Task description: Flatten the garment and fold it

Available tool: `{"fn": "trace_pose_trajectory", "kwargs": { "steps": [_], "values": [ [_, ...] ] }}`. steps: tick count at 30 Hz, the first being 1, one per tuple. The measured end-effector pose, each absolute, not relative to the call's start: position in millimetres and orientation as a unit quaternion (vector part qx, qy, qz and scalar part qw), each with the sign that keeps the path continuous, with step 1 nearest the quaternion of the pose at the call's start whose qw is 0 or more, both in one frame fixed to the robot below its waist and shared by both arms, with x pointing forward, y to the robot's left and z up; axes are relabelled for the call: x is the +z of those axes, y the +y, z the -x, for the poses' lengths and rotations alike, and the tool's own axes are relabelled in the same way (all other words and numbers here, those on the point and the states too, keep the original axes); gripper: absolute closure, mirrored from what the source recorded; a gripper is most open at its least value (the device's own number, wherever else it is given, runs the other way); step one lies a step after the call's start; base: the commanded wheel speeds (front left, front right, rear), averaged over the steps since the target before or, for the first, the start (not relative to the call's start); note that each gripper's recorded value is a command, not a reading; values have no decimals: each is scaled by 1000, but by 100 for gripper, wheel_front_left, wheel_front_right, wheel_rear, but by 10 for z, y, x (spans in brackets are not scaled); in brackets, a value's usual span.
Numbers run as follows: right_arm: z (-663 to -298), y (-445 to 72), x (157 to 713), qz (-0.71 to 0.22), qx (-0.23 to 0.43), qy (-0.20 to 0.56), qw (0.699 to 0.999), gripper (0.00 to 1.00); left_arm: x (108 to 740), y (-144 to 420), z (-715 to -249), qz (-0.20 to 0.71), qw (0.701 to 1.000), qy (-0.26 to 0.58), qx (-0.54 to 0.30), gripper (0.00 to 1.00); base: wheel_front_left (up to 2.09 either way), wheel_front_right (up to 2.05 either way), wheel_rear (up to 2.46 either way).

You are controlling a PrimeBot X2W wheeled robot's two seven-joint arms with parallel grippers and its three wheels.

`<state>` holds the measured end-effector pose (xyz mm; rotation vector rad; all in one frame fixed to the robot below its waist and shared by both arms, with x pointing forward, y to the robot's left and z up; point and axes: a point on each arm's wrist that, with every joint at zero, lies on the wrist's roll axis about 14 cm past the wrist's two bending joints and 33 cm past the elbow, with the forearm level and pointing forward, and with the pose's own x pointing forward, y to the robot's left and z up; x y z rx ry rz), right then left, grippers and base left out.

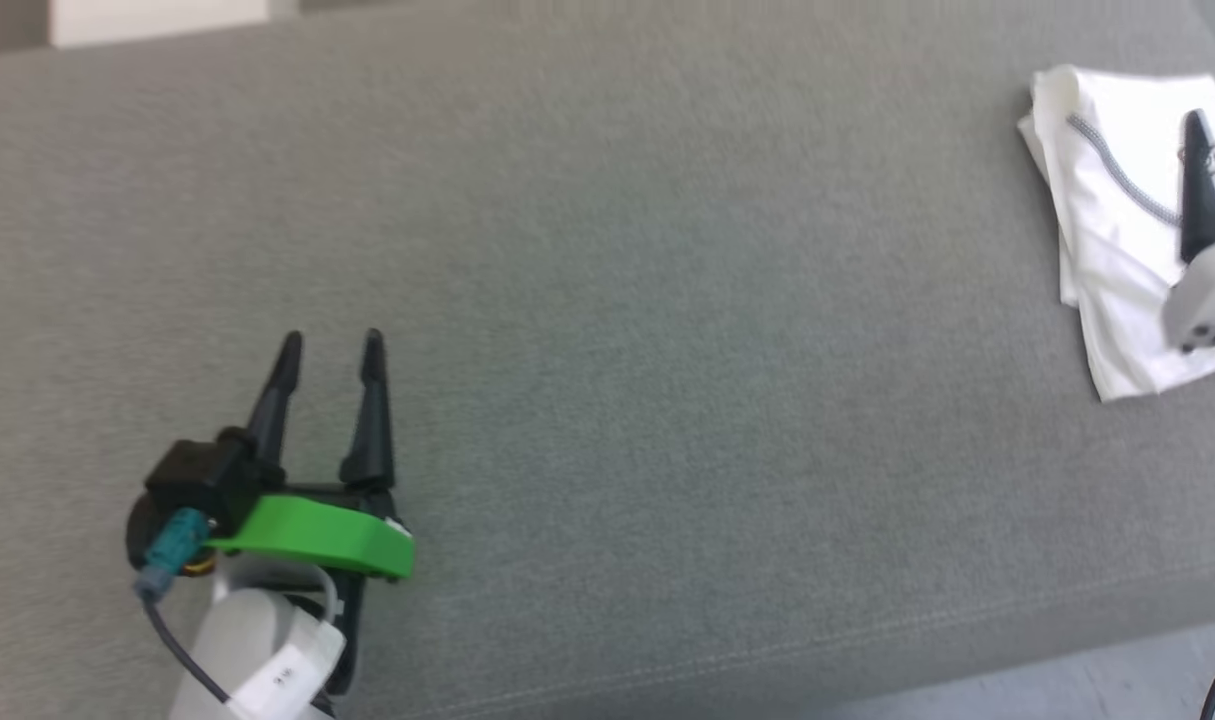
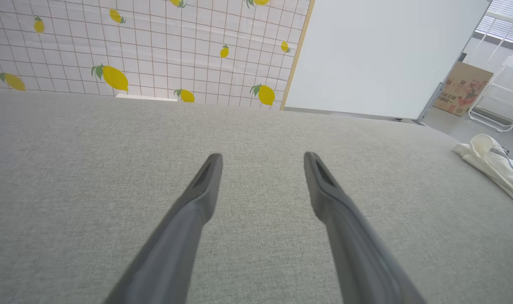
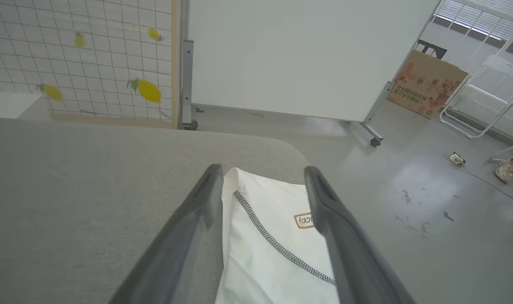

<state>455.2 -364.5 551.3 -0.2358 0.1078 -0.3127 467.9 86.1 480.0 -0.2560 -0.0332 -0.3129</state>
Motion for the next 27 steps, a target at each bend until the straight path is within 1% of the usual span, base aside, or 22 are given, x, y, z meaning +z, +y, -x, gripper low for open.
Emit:
{"fn": "trace_pose_trajectory", "kwargs": {
  "steps": [4,8,18,27],
  "values": [
    [-4468,-3238,5715,70,-110,-19,991,0,5006,913,-4535,128,980,-37,-148,0,0,0,0],
    [-4381,-2822,5782,27,-64,-65,995,0,5125,1054,-4409,126,982,-50,-129,0,0,0,0],
    [-4103,-2137,5622,-17,9,-93,995,0,5284,1346,-4120,121,986,-70,-92,0,0,0,0],
    [-3884,-1917,5517,-25,24,-101,994,0,5378,1472,-3960,111,987,-83,-75,0,0,0,0]
  ]
}}
